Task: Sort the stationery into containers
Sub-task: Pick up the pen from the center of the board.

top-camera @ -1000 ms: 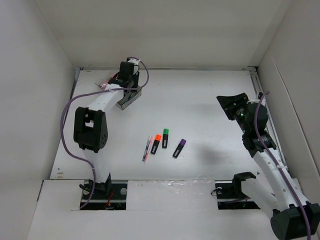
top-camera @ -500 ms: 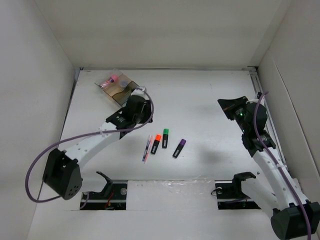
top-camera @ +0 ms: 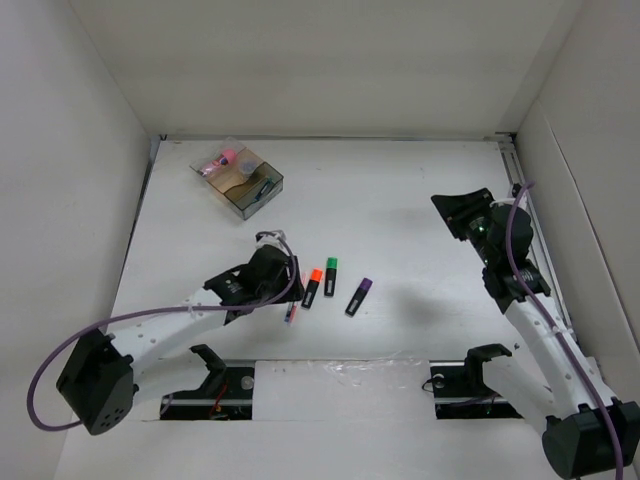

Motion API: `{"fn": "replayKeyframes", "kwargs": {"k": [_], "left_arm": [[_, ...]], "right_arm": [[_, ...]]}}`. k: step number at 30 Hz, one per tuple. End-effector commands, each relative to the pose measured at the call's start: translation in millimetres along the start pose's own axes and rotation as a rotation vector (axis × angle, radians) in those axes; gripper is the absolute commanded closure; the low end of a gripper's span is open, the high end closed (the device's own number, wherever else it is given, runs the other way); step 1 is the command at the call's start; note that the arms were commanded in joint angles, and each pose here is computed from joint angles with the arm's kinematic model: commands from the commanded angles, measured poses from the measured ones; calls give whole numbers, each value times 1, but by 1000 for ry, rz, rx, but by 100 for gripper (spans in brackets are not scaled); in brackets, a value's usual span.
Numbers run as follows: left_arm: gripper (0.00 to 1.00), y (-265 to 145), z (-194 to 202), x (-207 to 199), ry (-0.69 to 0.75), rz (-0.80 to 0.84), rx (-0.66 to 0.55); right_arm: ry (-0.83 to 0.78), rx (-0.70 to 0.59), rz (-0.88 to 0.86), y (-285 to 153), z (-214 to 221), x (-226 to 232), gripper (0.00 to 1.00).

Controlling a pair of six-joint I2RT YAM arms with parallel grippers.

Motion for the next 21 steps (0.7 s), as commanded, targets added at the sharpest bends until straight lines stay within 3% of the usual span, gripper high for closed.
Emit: {"fn": "replayKeyframes", "kwargs": {"k": [1, 5, 7, 11, 19, 21], "left_arm": [[43, 5, 8, -10, 22, -66, 44], [48, 8, 11, -13, 40, -93, 49], [60, 9, 9, -11, 30, -119, 27], [66, 11, 9, -10, 25, -140, 22], [69, 27, 12, -8, 71, -191, 56], [70, 28, 10, -9, 81, -199, 52]], "right_arm": [[-14, -1, -66, 0, -2, 12, 58], [-13, -9, -53, 2, -2, 10, 58], [-14, 0, -57, 2, -1, 11, 58], [-13, -10, -52, 2, -2, 10, 61], [-14, 9, -59, 4, -1, 12, 89], [-23, 21, -53, 6, 1, 10, 91]]}}
Point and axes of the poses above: each gripper's point midway between its finger pads, its own y axis out along the fingers, its own x axis along the line the jaws close on, z = x × y, the point moved 9 cm from there along -y, back along the fingers, and after that the axes turned 6 degrees about y, right-handed, at the moved point
